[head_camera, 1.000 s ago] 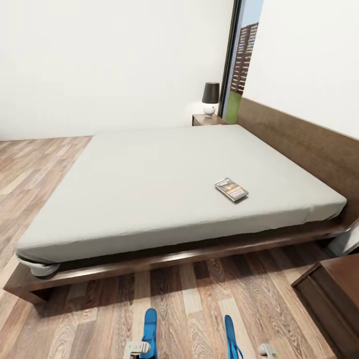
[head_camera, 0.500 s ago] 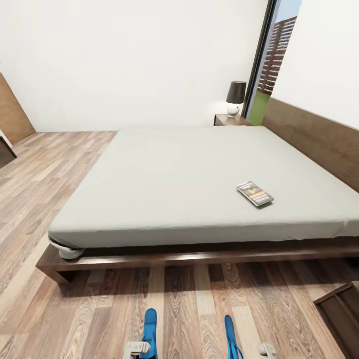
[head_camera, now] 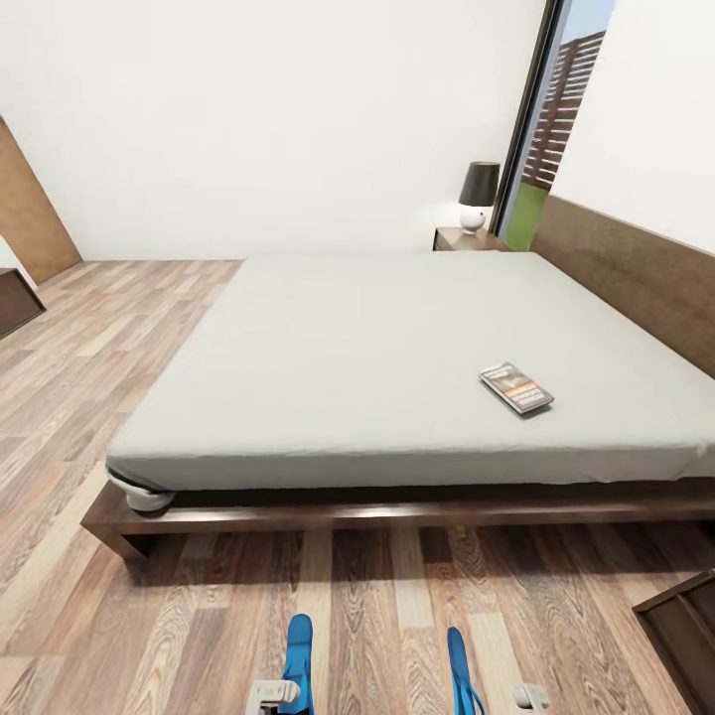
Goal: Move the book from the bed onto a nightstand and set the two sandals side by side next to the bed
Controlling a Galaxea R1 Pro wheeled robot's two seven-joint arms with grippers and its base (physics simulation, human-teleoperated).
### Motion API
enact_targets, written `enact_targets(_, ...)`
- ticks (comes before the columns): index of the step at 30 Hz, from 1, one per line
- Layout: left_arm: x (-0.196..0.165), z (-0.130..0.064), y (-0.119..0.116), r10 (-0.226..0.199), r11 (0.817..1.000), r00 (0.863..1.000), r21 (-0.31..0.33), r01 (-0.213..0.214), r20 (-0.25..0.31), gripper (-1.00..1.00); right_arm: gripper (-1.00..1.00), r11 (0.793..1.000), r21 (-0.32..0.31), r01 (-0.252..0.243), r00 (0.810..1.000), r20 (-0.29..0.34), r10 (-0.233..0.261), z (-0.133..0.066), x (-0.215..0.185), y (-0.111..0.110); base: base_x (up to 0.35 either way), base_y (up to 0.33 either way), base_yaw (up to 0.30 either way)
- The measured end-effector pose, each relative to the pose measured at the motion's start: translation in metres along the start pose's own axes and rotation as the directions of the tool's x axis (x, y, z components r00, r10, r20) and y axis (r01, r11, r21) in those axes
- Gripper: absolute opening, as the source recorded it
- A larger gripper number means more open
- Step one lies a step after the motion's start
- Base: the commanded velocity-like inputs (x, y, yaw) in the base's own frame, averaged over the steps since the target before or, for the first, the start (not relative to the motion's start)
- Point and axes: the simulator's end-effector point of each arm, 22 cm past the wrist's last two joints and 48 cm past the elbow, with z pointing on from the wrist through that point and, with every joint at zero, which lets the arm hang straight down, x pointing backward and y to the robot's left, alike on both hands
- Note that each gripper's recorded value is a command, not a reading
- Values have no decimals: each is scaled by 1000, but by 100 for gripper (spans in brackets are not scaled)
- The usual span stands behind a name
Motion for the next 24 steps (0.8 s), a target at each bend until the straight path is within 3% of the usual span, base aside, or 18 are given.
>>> enact_targets(13,0,0,0,-1,1000,1000,0,1,1,-100,-100,1000,-1,-2,1000,1,2,-1,0,0,0,0,0)
enact_targets(17,-5,-3,12,0,1000,1000,-24,0,8,-100,-100,1000,7,-3,1000,7,3,-4,-2,-4,0,0,0)
enact_targets(20,-17,-12,50,17,992,1000,-126,-15,19,-100,-100,1000,8,-3,1000,8,3,-5,-3,-5,0,0,0)
enact_targets(21,-25,-16,70,25,979,999,-203,-19,29,-100,-100,1000,8,-3,1000,8,3,-5,-3,-5,0,0,0)
enact_targets(23,-43,-24,97,44,944,998,-329,-24,54,-100,-100,1000,9,-3,1000,9,3,-5,-3,-5,0,0,0)
enact_targets(24,-62,-32,115,63,906,995,-423,-22,84,-100,-100,1000,9,-4,1000,9,4,-6,-3,-5,0,0,0)
